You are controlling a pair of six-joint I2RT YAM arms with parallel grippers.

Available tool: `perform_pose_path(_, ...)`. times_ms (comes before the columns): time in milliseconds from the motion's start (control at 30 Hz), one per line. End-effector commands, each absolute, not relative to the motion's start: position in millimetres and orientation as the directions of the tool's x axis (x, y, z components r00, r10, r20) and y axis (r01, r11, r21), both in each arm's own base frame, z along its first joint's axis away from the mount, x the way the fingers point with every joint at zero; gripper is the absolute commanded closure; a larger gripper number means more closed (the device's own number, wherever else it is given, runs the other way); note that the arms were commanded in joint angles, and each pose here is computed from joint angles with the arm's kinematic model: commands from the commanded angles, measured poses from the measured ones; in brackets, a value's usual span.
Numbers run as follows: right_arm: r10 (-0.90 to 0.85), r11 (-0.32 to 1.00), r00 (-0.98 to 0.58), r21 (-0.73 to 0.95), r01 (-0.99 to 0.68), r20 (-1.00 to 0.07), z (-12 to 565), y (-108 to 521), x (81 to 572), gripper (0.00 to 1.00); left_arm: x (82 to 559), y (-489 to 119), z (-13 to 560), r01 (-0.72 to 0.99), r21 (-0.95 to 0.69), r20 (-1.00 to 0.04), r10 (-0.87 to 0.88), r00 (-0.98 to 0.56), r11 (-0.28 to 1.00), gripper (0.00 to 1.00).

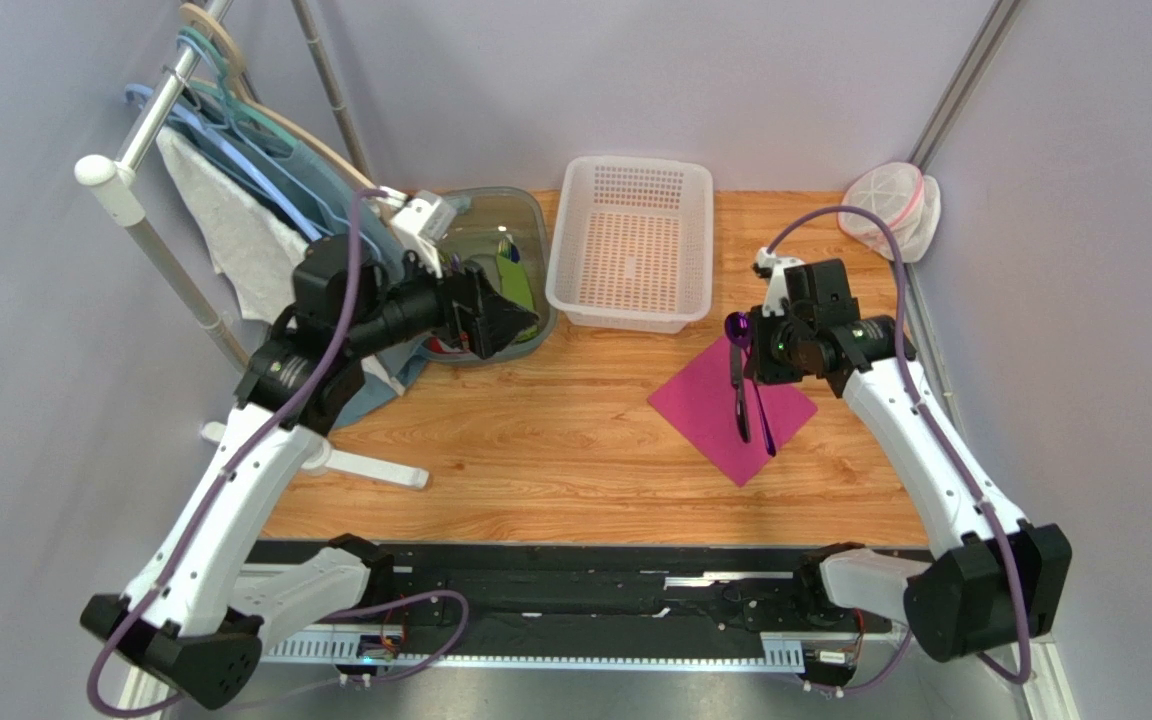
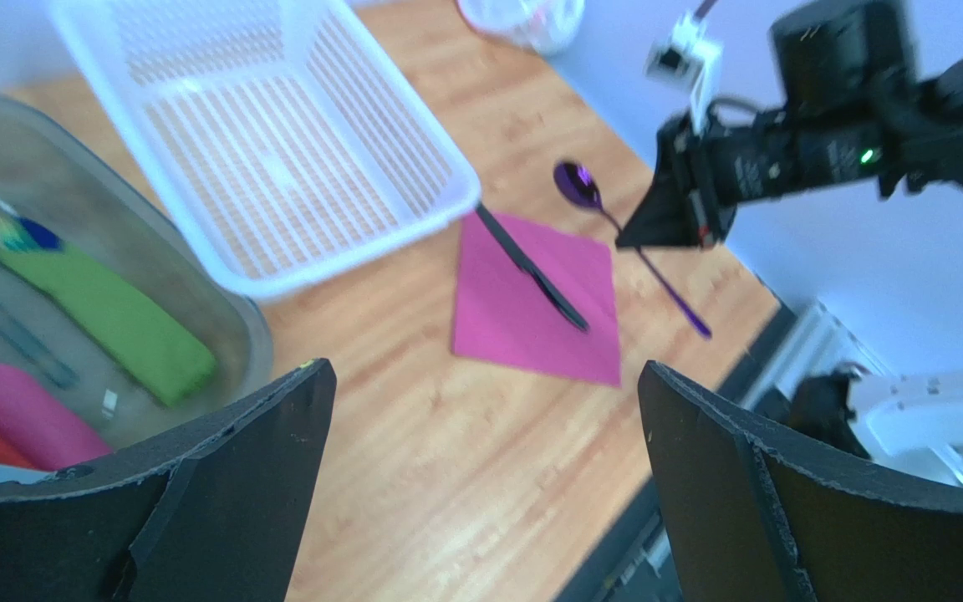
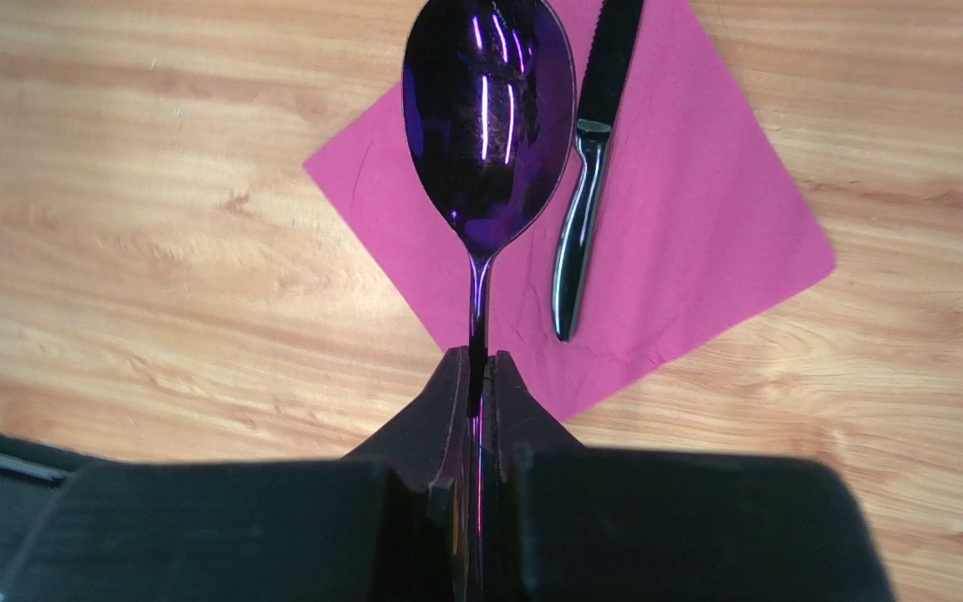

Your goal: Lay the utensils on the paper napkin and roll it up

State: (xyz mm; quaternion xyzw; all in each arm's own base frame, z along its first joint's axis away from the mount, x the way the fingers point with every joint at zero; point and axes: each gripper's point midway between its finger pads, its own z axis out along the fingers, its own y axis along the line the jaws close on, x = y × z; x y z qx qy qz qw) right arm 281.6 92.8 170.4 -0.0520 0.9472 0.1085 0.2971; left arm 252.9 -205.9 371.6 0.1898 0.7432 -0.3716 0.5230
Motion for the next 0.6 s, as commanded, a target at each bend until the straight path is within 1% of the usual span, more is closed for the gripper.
perform_pose_path(0, 0.164, 0.957, -0.795, 0.291, -0.016, -0.583, 163.3, 107.3, 320.3, 1.0, 278.9, -189.9, 375.6, 0.594, -0.285, -0.946, -0.119, -0.303, 0.752, 0.01)
perform_pose_path(67, 0.161, 0.965, -0.793, 0.261, 0.004, -0.587, 154.4, 104.3, 333.5, 1.0, 278.4, -191.2, 367.1, 0.586, -0.304, -0.934, -0.113, -0.34, 0.751, 0.01)
perform_pose_path(133, 0.145, 0.973, -0.817, 0.231, 0.016, -0.557, 136.3, 103.1, 344.4, 1.0, 275.4, -190.5, 364.3, 0.586, -0.31, -0.932, -0.118, -0.343, 0.749, 0.01)
perform_pose_path(167, 0.135, 0.975, -0.824, 0.22, 0.013, -0.55, 130.6, 103.4, 348.2, 1.0, 274.0, -189.8, 363.1, 0.589, -0.305, -0.933, -0.112, -0.341, 0.748, 0.01)
perform_pose_path(200, 0.13, 0.979, -0.846, 0.205, 0.025, -0.517, 114.4, 102.8, 351.7, 1.0, 273.1, -189.0, 361.1, 0.594, -0.291, -0.937, -0.097, -0.336, 0.75, 0.01)
perform_pose_path(300, 0.101, 0.987, -0.853, 0.159, 0.022, -0.513, 98.4, 98.8, 364.1, 1.0, 270.7, -186.4, 354.5, 0.603, -0.26, -0.939, -0.053, -0.339, 0.755, 0.01)
perform_pose_path(333, 0.098, 0.988, -0.865, 0.154, 0.025, -0.493, 88.1, 98.8, 365.7, 1.0, 269.7, -184.8, 351.4, 0.6, -0.255, -0.937, -0.042, -0.346, 0.758, 0.01)
perform_pose_path(367, 0.097, 0.991, -0.856, 0.128, 0.037, -0.507, 86.2, 94.8, 372.3, 1.0, 268.5, -184.2, 350.2, 0.603, -0.248, -0.938, -0.033, -0.344, 0.758, 0.01)
perform_pose_path(567, 0.095, 0.992, -0.861, 0.118, 0.04, -0.499, 65.6, 96.3, 383.7, 1.0, 265.1, -182.2, 342.7, 0.61, -0.228, -0.935, 0.004, -0.354, 0.759, 0.01)
